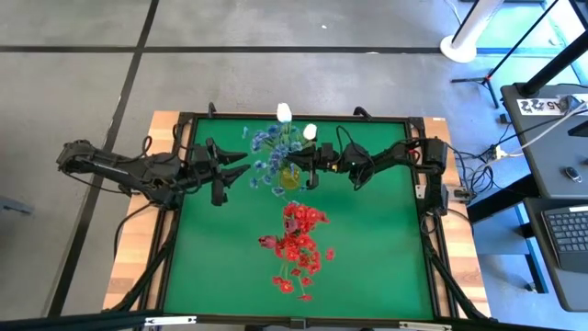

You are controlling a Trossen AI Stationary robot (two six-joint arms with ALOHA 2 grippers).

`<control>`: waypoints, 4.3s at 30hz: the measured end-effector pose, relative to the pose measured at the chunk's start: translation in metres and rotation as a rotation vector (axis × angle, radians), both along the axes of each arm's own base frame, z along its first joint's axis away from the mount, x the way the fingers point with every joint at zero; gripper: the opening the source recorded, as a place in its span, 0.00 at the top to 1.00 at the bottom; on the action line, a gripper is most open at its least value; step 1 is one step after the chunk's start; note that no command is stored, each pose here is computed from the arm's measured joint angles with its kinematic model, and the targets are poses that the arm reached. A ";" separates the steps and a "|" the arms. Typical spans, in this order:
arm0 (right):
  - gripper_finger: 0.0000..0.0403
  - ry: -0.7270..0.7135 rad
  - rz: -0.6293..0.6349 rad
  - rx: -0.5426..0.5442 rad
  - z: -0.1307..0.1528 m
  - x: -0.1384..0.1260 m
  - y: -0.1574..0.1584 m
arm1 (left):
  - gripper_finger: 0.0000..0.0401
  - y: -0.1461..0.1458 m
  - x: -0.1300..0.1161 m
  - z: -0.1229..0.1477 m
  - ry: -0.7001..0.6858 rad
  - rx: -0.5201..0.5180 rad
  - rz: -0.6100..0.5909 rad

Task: Sort flowers into vase by color
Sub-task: Put the white flower into the yellow flower vase, then return to Home Position

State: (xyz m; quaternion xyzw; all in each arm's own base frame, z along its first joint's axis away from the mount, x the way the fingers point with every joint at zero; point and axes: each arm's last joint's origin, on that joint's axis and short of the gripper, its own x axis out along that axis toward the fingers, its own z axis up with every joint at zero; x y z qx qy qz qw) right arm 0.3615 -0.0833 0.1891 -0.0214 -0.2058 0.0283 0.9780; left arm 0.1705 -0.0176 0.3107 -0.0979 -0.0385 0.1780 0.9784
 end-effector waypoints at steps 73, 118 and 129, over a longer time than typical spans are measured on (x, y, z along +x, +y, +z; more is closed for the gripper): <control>0.50 0.224 -0.003 0.115 -0.052 -0.039 -0.005 | 0.57 0.001 0.000 -0.005 0.057 0.016 0.005; 0.19 0.572 -0.038 0.078 0.026 -0.067 -0.009 | 0.57 0.001 0.000 -0.009 0.092 0.009 0.005; 0.19 0.650 -0.187 0.084 0.031 -0.084 -0.023 | 0.57 0.001 0.000 -0.010 0.106 0.005 0.005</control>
